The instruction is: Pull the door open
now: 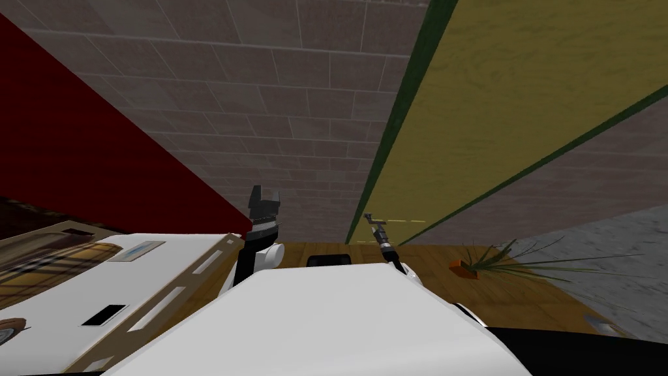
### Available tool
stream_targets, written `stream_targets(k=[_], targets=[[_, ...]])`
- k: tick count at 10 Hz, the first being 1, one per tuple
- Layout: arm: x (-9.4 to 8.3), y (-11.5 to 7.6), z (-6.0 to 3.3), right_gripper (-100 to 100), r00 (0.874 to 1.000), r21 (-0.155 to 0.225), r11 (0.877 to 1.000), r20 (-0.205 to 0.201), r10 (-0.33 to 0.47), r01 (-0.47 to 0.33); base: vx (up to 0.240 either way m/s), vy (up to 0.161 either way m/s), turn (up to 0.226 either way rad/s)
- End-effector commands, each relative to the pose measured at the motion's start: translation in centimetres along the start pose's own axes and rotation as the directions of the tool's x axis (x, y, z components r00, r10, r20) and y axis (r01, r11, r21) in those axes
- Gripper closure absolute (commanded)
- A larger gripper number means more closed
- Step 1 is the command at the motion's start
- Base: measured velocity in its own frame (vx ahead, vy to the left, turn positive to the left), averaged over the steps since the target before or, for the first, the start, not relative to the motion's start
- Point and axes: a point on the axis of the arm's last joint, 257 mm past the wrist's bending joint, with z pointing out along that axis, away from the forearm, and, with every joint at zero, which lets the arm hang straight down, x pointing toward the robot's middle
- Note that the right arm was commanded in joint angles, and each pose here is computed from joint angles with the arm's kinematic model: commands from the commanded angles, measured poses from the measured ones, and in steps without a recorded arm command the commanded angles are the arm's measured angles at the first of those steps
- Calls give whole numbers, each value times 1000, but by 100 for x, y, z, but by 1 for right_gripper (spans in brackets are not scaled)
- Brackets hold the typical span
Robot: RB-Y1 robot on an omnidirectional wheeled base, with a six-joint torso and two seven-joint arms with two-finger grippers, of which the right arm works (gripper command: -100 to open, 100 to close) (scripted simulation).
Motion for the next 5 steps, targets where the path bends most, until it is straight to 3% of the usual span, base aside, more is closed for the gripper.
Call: stream_targets(k=[1,3,4,5], targets=[[-100,-12,-36,-100,1000,0,1000,25,0,0,201,-2,143],[-94,-9,-38,-100,1000,0,1000,24,0,0,102,-20,38],[-94,-9,-38,100,1000,0,1000,24,0,0,0,0,0],[-94,-9,-38,100,1000,0,1000,24,0,0,-21,4,-3]])
